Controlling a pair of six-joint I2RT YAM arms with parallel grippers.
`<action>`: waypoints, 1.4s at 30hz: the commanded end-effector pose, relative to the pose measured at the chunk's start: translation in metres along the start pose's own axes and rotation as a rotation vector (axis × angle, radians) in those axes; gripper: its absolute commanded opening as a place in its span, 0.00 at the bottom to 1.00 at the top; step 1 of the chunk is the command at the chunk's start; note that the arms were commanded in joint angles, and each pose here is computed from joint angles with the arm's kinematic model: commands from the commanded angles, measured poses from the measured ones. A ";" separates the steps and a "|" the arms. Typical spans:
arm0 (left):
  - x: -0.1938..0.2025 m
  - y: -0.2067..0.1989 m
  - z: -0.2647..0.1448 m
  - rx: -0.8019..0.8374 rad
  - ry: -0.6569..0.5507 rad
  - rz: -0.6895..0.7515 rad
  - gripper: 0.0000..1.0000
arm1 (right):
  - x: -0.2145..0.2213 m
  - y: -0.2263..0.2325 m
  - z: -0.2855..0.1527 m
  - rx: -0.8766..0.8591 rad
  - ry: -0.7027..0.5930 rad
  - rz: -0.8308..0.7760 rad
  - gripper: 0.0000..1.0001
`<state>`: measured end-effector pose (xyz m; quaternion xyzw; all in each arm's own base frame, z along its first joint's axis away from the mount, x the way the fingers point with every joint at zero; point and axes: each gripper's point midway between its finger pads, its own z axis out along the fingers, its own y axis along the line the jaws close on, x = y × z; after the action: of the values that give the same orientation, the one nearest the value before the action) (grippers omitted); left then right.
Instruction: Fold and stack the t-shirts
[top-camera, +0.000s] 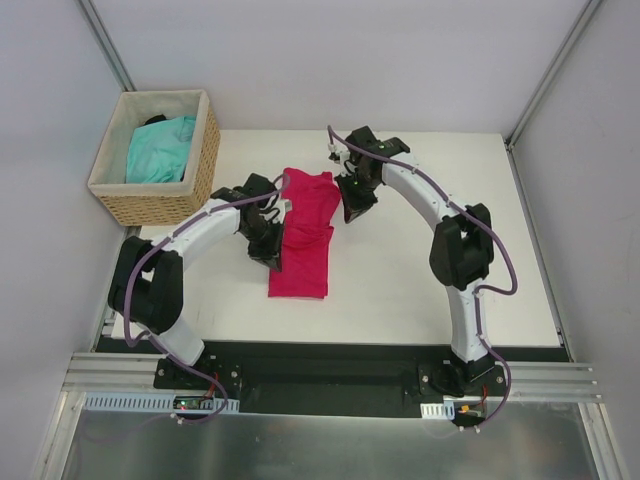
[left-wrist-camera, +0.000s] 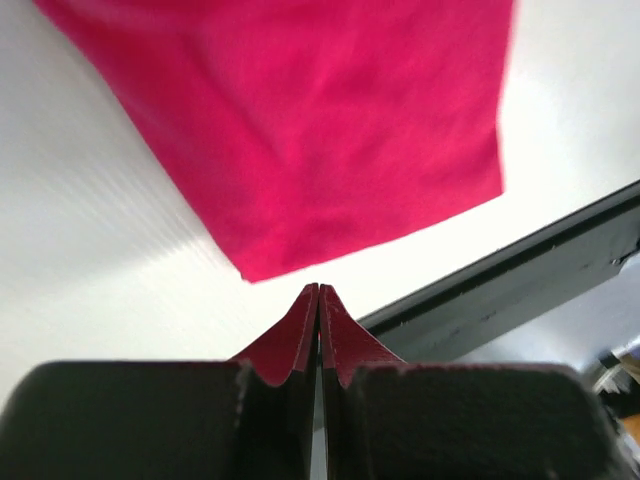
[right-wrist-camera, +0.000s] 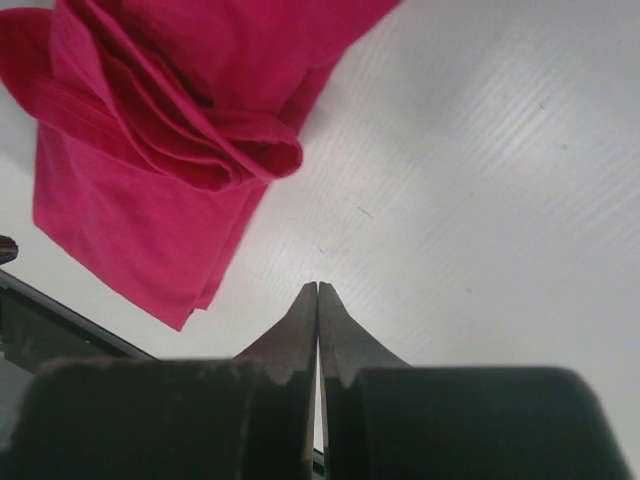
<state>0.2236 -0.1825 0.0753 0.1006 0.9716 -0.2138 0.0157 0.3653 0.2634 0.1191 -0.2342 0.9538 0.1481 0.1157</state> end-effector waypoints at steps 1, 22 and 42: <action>-0.047 -0.021 -0.031 0.010 -0.179 0.127 0.00 | -0.012 0.030 -0.009 -0.185 -0.086 -0.069 0.01; -0.080 -0.020 0.012 0.034 -0.135 0.149 0.00 | -0.003 0.101 -0.023 -0.554 -0.049 -0.109 0.01; -0.120 -0.022 0.030 0.017 -0.178 0.158 0.00 | 0.023 0.088 -0.051 -0.441 -0.040 -0.131 0.69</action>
<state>0.3226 -0.2301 0.0594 0.1458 0.9577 -0.2290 0.0953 0.3000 0.3219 0.1534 -0.2997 0.8794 0.3657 0.0551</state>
